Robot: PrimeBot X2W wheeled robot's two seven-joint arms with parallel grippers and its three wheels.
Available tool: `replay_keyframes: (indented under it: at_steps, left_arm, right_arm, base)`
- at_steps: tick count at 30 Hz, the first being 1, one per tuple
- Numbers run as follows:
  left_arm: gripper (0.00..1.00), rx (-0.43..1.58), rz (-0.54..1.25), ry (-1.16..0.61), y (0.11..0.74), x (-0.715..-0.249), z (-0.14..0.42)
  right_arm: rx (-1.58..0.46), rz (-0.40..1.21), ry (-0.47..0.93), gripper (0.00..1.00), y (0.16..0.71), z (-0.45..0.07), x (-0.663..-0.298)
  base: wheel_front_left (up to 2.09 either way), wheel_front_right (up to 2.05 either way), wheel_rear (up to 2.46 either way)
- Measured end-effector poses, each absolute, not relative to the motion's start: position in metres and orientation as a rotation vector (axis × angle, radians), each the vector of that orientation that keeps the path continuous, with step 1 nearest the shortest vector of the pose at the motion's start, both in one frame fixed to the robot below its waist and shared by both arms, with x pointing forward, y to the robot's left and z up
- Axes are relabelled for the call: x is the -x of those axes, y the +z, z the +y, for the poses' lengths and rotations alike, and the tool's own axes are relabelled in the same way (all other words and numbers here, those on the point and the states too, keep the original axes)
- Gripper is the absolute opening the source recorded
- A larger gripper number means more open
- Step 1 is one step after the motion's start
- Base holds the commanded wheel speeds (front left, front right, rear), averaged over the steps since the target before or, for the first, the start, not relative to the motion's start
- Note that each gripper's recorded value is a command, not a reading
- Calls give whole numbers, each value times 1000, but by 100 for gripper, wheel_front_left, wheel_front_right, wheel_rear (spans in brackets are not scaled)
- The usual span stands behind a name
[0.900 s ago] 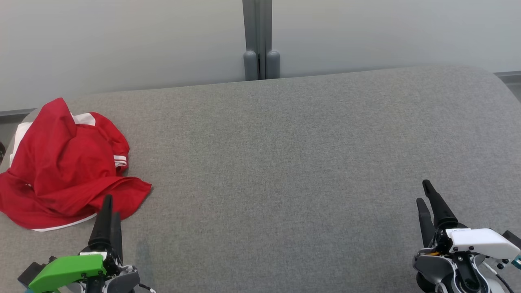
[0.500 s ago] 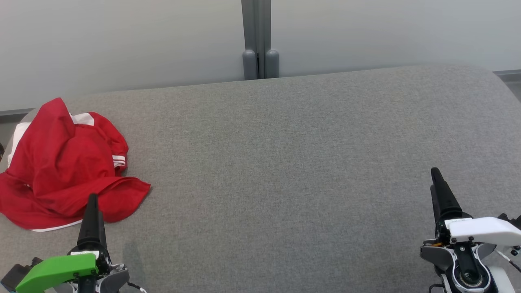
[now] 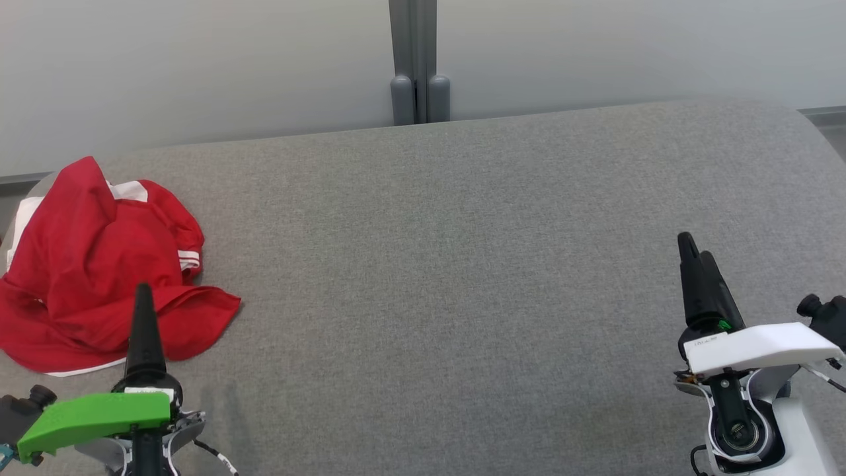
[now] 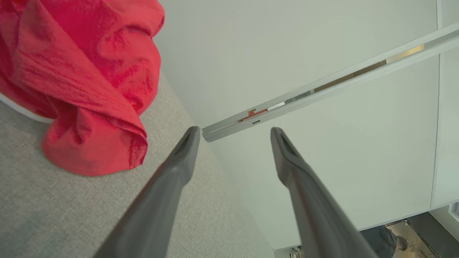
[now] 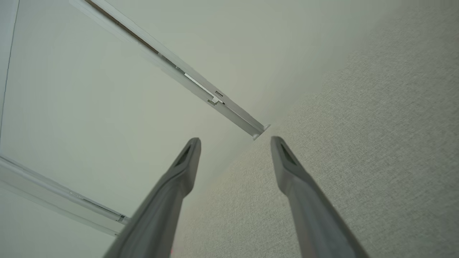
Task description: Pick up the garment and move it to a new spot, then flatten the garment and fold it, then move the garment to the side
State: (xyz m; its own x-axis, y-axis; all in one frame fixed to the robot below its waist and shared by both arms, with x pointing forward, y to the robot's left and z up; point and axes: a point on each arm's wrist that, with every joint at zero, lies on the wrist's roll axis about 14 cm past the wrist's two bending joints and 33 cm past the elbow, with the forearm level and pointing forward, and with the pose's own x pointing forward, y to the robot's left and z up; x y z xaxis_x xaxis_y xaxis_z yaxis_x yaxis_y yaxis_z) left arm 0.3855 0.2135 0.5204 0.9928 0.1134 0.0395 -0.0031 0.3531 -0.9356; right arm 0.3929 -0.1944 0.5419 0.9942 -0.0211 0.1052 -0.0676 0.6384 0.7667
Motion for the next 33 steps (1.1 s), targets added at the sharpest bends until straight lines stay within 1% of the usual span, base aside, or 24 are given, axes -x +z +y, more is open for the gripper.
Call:
replay_keyframes:
  at_steps: [9,12,23,33]
  left_arm:
    - [100,997,-90,5,536,-390,186]
    - [100,901,-73,-16,535,-390,174]
    - [100,619,-42,-70,531,-389,143]
    - [100,414,-48,-114,532,-387,122]
  right_arm:
    - [-627,-132,77,100,554,-183,-393]
    - [-512,-136,111,100,558,-176,-393]
    - [-319,-176,126,100,566,-169,-392]
    - [-185,-205,141,100,571,-161,-391]
  base:
    - [0,0,0]
    - [0,0,0]
    - [0,0,0]
    - [0,0,0]
